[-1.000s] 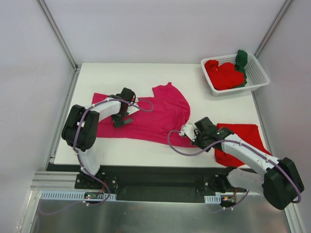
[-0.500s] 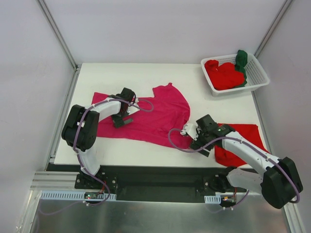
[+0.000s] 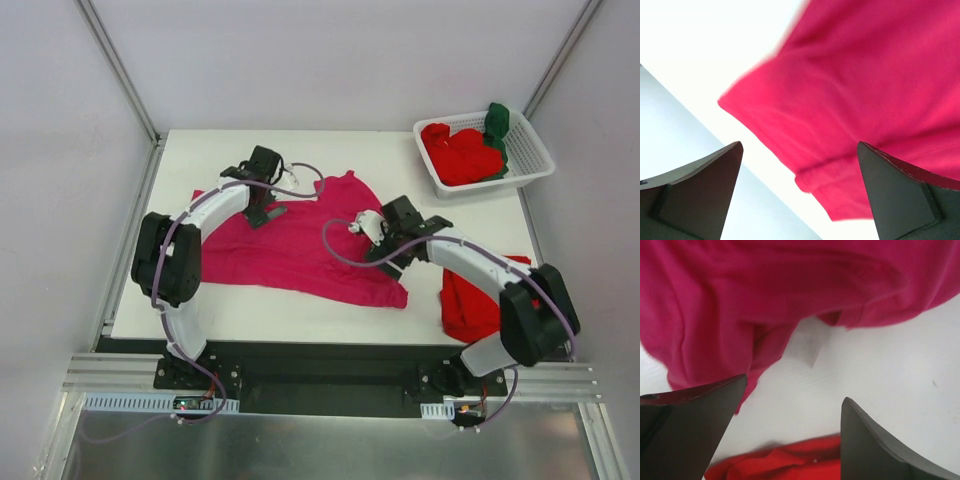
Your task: Fold and stack the t-shirts
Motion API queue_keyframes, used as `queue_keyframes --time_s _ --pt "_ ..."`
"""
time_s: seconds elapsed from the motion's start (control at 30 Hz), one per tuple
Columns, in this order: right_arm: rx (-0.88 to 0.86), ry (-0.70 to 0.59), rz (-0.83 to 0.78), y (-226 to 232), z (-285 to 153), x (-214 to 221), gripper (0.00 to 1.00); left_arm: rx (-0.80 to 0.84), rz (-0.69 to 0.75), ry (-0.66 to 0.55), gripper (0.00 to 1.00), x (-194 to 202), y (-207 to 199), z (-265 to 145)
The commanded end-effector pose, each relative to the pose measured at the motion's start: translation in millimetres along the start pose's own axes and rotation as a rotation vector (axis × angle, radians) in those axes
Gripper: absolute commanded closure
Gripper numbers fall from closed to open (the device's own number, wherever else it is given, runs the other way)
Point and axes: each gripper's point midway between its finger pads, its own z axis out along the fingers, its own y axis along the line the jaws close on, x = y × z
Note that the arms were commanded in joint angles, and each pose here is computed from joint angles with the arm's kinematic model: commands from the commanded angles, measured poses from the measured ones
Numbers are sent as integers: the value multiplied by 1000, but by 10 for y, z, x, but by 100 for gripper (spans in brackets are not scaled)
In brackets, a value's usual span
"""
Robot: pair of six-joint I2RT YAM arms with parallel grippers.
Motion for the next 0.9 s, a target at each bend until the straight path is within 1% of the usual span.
queue_keyframes --time_s 0.0,0.17,0.23,0.3,0.33,0.37,0.47,0.53,0.57,0.6,0.63,0.67,0.73,0.77,0.87 --pt "-58 -47 78 -83 115 -365 18 42 -31 -49 1 -302 -14 108" --pt "-76 -98 77 -117 139 -568 19 66 -49 -86 1 -636 -9 307" --pt "-90 -118 80 -93 102 -613 19 77 -38 -97 1 -753 -68 322" --pt "-113 -139 71 -26 40 -622 19 96 -40 -127 1 -892 -138 291" --pt "-119 -145 61 7 25 -613 19 113 -27 -139 1 -970 -239 245" --pt "-123 -130 53 52 39 -546 19 121 -24 -150 1 -1023 -279 199" --pt "-68 -75 58 -9 22 -384 19 158 -1 -177 1 -1143 -491 31" --pt "-44 -40 60 -22 4 -257 18 189 -9 -184 1 -1146 -586 -82" --pt "-44 -29 61 -9 -5 -209 19 206 -1 -185 1 -1121 -647 -217" --pt "-15 4 68 -36 2 -94 19 216 -7 -187 1 -1098 -674 -286" --pt "-10 11 67 -45 -13 -51 18 232 -11 -195 1 -1079 -710 -363" --pt "-4 19 70 -57 -48 -1 18 243 -11 -201 1 -1006 -741 -484" --pt "12 49 104 -119 -60 170 18 266 -13 -183 1 -867 -822 -591" --pt "19 55 115 -143 -102 228 18 267 -9 -179 1 -756 -852 -669" --pt "47 65 150 -237 -213 394 18 268 5 -172 1 -587 -947 -836"
